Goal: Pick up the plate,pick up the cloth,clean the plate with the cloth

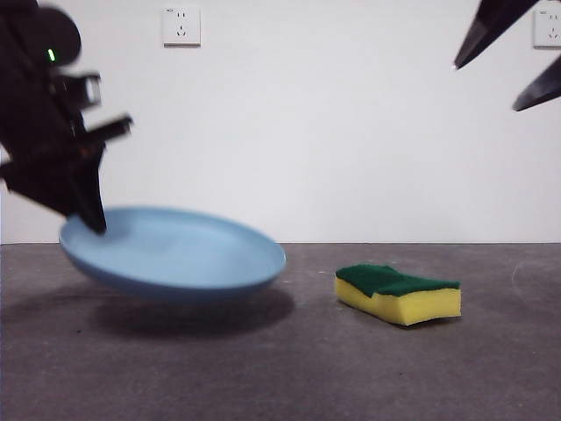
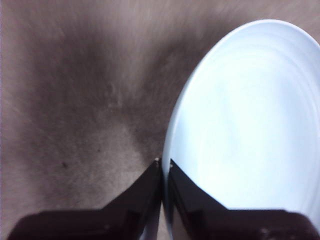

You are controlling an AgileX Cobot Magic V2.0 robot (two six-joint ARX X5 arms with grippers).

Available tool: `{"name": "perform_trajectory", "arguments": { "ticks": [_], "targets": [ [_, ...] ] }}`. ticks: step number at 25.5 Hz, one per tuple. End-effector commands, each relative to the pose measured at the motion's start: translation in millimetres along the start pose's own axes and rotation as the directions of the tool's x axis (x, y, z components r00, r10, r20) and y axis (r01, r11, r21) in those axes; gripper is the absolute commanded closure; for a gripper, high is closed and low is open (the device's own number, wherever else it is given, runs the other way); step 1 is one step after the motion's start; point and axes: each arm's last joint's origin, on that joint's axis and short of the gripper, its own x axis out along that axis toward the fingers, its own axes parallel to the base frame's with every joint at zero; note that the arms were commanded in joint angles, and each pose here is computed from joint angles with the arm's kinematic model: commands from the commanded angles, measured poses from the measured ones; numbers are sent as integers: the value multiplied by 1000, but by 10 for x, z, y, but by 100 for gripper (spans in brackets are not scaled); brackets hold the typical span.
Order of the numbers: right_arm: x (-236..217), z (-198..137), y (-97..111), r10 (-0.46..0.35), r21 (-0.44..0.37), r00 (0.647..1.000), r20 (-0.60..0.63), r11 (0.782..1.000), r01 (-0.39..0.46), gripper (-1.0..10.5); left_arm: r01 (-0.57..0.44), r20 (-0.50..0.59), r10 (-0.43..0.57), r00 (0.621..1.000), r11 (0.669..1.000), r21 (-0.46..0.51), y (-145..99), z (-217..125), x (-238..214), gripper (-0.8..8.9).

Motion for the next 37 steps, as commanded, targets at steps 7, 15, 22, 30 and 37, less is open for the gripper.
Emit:
{"name": "perform_trajectory", "arguments": {
  "ticks": [7, 15, 22, 30, 37],
  "targets": [
    [558, 303, 167, -70, -209, 978, -198, 978, 28, 539, 4, 108, -11, 994, 998, 61, -149, -70, -571, 821],
    [1276, 167, 166, -132, -280, 917, -377, 960, 23, 541, -1, 159, -12, 987, 997, 83, -213, -150, -864, 821],
    [1803, -31, 23, -133, -263, 874, -468, 965, 6, 577, -1, 151, -12, 988, 997, 83, -213, -162, -871, 821],
    [2011, -153, -45, -130, -249, 848, -514, 969, -3, 774, -2, 152, -12, 988, 996, 91, -213, -161, -871, 821],
    [2010, -153, -47, -136, -264, 847, -514, 965, -5, 963, -4, 152, -12, 988, 995, 102, -213, -162, -871, 821]
  ]
}}
